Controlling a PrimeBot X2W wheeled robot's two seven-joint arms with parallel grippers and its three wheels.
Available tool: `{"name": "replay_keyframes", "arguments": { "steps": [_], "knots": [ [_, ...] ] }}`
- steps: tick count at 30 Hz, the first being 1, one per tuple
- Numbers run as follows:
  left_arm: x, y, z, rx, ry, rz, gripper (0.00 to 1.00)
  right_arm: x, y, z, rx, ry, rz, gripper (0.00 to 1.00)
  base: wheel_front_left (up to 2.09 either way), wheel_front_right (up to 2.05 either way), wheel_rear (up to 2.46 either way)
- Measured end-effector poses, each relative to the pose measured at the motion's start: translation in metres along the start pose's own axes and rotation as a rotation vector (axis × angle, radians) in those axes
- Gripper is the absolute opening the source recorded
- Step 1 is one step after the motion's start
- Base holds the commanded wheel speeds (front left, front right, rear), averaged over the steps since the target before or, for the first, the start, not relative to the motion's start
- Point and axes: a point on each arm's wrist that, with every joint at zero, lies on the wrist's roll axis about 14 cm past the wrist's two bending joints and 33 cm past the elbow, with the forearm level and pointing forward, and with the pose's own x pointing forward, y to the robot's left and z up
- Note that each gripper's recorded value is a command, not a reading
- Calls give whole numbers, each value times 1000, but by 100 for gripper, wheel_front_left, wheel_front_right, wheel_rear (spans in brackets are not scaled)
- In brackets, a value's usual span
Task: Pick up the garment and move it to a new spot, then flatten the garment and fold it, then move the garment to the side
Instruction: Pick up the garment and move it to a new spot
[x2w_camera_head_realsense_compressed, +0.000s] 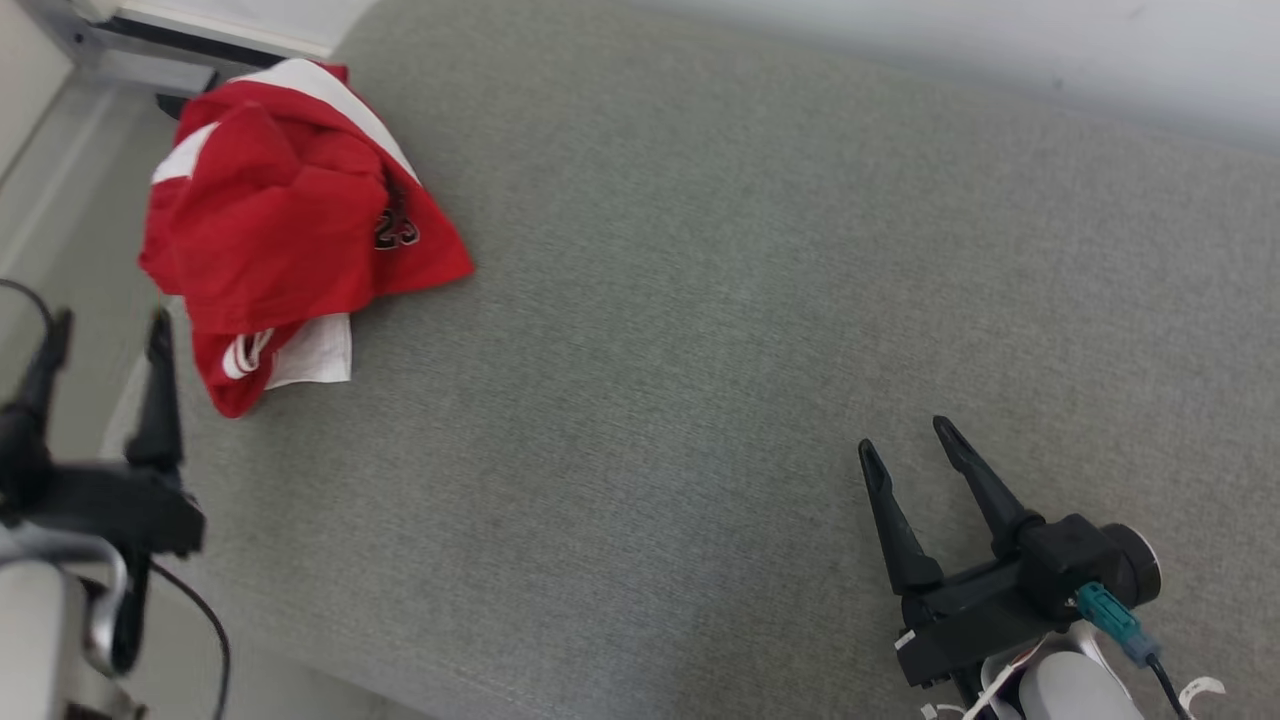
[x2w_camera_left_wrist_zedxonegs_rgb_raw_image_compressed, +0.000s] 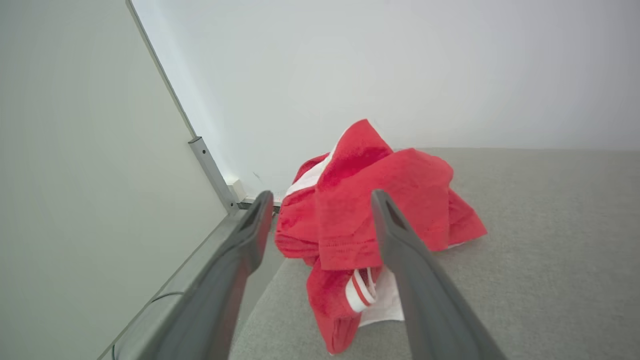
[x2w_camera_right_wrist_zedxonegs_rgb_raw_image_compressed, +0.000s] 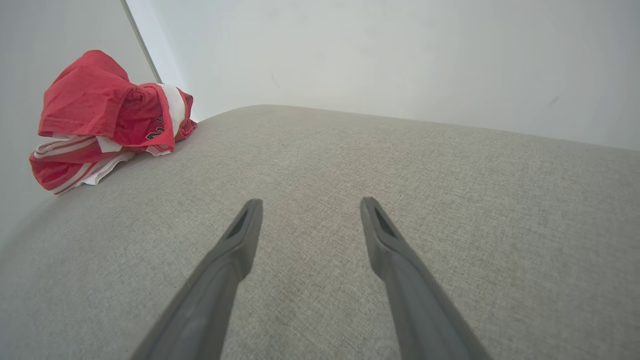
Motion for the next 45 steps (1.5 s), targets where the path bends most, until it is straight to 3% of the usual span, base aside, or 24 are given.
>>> {"name": "replay_keyframes", "arguments": {
  "steps": [8,18,19,20,27,32,38,45],
  "knots": [
    [59,-8,-24,15,143,-77,100,-10,-27,-14,2,26,-58,100,0,0,0],
    [83,-15,-52,-9,267,-88,100,-17,-42,-28,18,54,-96,100,0,0,0],
    [85,-15,-54,-17,277,-82,58,-17,-43,-29,18,54,-97,100,0,0,0],
    [85,-14,-58,-28,301,-76,0,-16,-43,-29,19,54,-97,100,0,0,0],
    [94,-24,-60,-17,294,-103,0,-11,-48,-26,13,43,-99,100,0,0,0],
    [119,-47,0,67,105,-210,0,-12,-52,-21,19,32,-123,100,0,0,0],
    [127,-113,91,127,-163,-395,0,-16,-44,-11,42,9,-140,100,0,0,0],
    [101,-225,115,24,-269,-647,0,-28,-50,5,63,-30,-201,100,0,0,0]
  ]
}}
